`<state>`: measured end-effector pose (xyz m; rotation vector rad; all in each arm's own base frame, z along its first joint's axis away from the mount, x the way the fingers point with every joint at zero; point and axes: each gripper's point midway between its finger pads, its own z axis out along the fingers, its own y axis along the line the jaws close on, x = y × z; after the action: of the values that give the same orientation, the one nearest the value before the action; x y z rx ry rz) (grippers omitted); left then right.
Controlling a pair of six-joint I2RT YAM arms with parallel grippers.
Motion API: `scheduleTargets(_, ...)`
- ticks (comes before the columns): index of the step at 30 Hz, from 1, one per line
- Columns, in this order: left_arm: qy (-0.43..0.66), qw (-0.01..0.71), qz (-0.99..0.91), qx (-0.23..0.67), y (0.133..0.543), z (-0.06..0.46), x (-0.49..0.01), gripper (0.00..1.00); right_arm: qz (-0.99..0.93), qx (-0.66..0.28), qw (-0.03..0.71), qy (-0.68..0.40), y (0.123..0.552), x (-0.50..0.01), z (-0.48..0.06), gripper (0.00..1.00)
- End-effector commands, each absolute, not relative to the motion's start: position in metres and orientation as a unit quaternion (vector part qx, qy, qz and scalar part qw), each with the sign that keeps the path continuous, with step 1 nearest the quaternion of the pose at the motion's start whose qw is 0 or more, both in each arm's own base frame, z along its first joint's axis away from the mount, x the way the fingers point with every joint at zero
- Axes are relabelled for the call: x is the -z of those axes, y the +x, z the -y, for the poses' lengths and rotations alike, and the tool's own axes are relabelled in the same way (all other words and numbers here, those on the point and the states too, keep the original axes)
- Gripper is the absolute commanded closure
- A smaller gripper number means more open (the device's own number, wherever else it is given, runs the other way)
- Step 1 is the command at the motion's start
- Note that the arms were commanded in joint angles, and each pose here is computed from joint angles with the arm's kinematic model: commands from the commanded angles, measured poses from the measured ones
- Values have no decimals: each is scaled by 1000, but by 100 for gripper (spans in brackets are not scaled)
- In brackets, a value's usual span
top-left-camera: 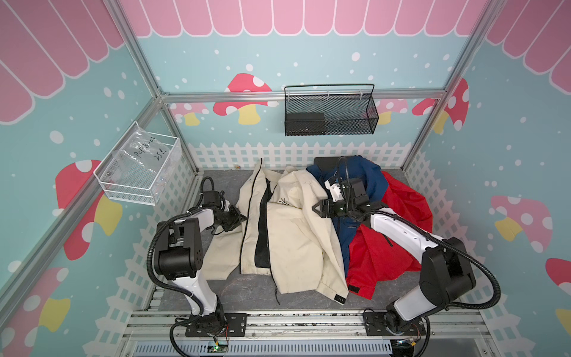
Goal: Unzip the jacket
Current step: Move the jacket to the center of the board.
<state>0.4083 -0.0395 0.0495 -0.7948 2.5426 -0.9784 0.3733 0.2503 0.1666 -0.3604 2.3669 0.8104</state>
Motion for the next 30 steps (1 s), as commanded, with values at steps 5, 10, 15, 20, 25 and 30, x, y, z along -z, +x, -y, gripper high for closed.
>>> scheduleTargets(5, -275, 164, -883, 344, 411, 32, -57, 100, -884, -337, 288, -146, 367, -164, -277, 62)
scheduleTargets(10, -292, 185, -880, 326, 409, 7, -73, 100, -880, -345, 283, -165, 366, -167, -303, 85)
scheduleTargets(15, -310, 224, -871, 307, 408, -21, -108, 100, -872, -356, 284, -181, 370, -172, -336, 98)
scheduleTargets(20, -349, 259, -859, 272, 402, -71, -138, 100, -855, -377, 287, -211, 382, -187, -385, 100)
scheduleTargets(25, -378, 283, -845, 252, 401, -106, -154, 100, -844, -390, 297, -218, 401, -192, -433, 100)
scheduleTargets(30, -389, 295, -841, 235, 409, -120, -161, 100, -827, -406, 331, -206, 426, -215, -465, 100)
